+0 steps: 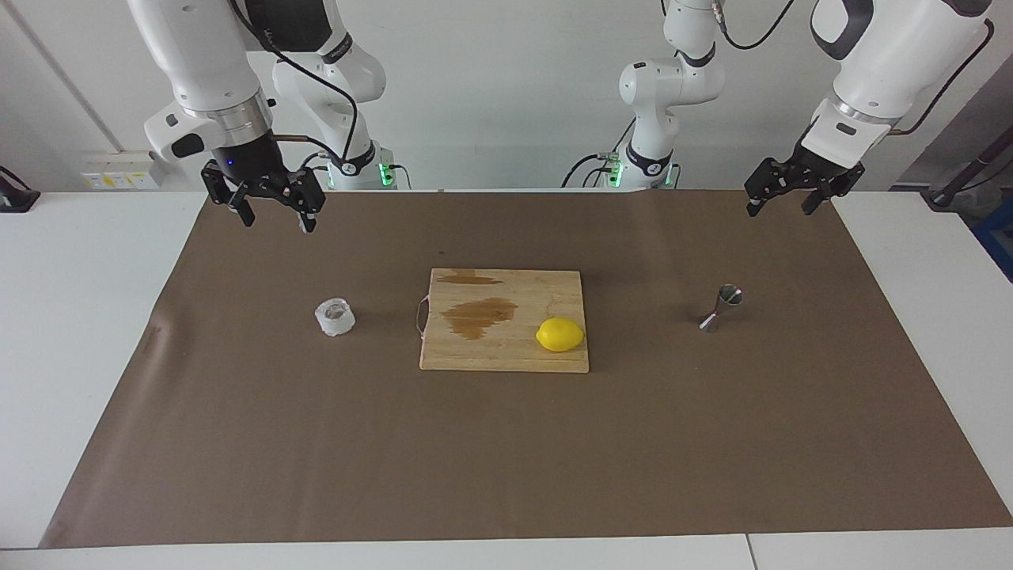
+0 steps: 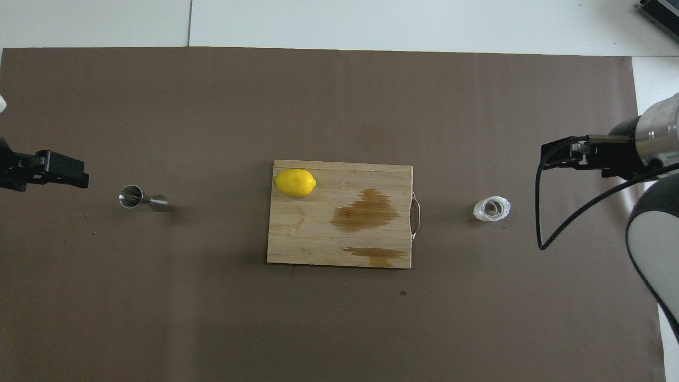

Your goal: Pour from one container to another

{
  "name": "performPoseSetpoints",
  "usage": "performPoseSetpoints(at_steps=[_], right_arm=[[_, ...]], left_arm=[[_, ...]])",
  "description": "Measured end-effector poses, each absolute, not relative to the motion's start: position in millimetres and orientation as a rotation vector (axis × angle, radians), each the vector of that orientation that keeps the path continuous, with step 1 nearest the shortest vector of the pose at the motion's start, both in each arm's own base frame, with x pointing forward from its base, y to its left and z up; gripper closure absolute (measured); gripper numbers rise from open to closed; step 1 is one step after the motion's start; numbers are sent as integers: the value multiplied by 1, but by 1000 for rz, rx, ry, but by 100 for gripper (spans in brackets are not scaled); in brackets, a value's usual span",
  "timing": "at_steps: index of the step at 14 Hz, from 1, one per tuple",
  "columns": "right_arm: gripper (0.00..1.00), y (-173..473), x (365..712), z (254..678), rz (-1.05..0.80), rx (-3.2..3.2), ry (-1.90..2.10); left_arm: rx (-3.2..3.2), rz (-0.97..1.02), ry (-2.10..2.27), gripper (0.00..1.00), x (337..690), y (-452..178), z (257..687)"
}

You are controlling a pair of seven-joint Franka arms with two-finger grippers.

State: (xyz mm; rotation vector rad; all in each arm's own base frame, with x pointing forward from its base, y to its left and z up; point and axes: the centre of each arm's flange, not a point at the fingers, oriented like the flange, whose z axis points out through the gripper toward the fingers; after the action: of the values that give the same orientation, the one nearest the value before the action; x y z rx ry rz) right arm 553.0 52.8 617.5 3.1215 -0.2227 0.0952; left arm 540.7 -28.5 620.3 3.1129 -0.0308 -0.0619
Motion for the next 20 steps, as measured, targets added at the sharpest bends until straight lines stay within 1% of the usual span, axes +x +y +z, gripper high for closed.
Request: performPoseSetpoints(at_steps=[5, 11, 15, 20], right_arm=[[0, 53, 553, 617, 95, 3122, -223], [0, 53, 553, 617, 95, 3122, -223], [0, 53, 553, 617, 95, 3122, -223], [0, 53, 553, 617, 95, 3122, -223]], left_arm=[[3114, -69, -50, 0, 539, -41, 620], [3114, -73, -45, 0, 539, -41, 620], [3113, -75, -144, 0, 535, -76, 620], [3114, -32, -123, 0, 539, -69, 623]])
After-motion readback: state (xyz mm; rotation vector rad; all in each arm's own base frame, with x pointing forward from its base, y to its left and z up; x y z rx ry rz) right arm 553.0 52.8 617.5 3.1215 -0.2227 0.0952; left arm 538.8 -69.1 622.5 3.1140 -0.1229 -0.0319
